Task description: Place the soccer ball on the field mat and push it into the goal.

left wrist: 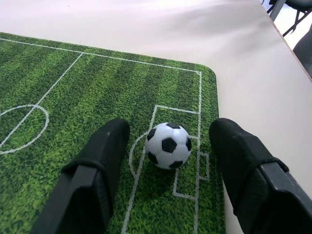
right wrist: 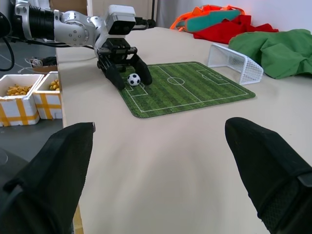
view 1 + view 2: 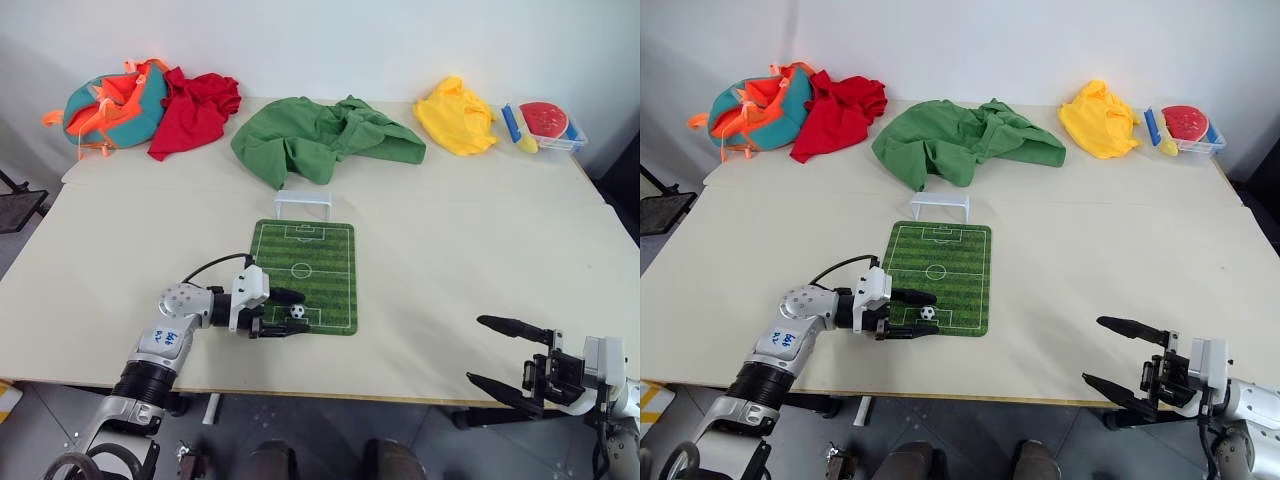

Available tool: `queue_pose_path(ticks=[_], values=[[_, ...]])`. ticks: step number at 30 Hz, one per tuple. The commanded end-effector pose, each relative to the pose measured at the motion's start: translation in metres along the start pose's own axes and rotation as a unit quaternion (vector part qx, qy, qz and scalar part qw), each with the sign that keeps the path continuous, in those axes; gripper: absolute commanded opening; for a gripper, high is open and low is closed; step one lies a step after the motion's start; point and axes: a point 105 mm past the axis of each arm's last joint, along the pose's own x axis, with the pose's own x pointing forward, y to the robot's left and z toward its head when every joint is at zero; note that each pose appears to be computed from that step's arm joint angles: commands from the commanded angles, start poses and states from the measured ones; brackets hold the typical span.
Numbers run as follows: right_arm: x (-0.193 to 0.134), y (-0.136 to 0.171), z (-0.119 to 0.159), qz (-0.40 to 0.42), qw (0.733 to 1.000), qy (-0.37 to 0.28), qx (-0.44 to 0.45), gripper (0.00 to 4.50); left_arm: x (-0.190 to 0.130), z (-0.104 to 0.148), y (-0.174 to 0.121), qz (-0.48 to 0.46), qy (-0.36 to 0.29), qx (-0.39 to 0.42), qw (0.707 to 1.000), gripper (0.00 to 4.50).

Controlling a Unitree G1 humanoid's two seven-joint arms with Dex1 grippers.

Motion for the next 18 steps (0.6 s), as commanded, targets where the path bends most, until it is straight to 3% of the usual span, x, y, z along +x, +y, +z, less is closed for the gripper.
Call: queue_pose_path(ticks=[1, 10, 14, 18], values=[[-0.002, 0.001, 0.006, 0.004, 1.0, -0.001, -0.005, 4.5, -0.005, 0.012, 0.001, 0.003, -0.026, 0.021, 0.999, 3.1], [-0.001, 0.004, 0.005, 0.004, 1.0, 0.001, 0.003, 4.5, -0.035, 0.051, 0.001, 0.017, -0.106, 0.047, 0.993, 3.1], [-0.001, 0.003, 0.006, 0.0, 1.0, -0.004, -0.003, 4.5, -0.062, 0.059, -0.008, 0.024, -0.097, 0.041, 0.994, 3.1], [0.001, 0.001, 0.011, 0.01, 1.0, -0.013, -0.024, 4.5, -0.109, 0.035, -0.033, 0.03, -0.03, -0.015, 0.999, 2.28]])
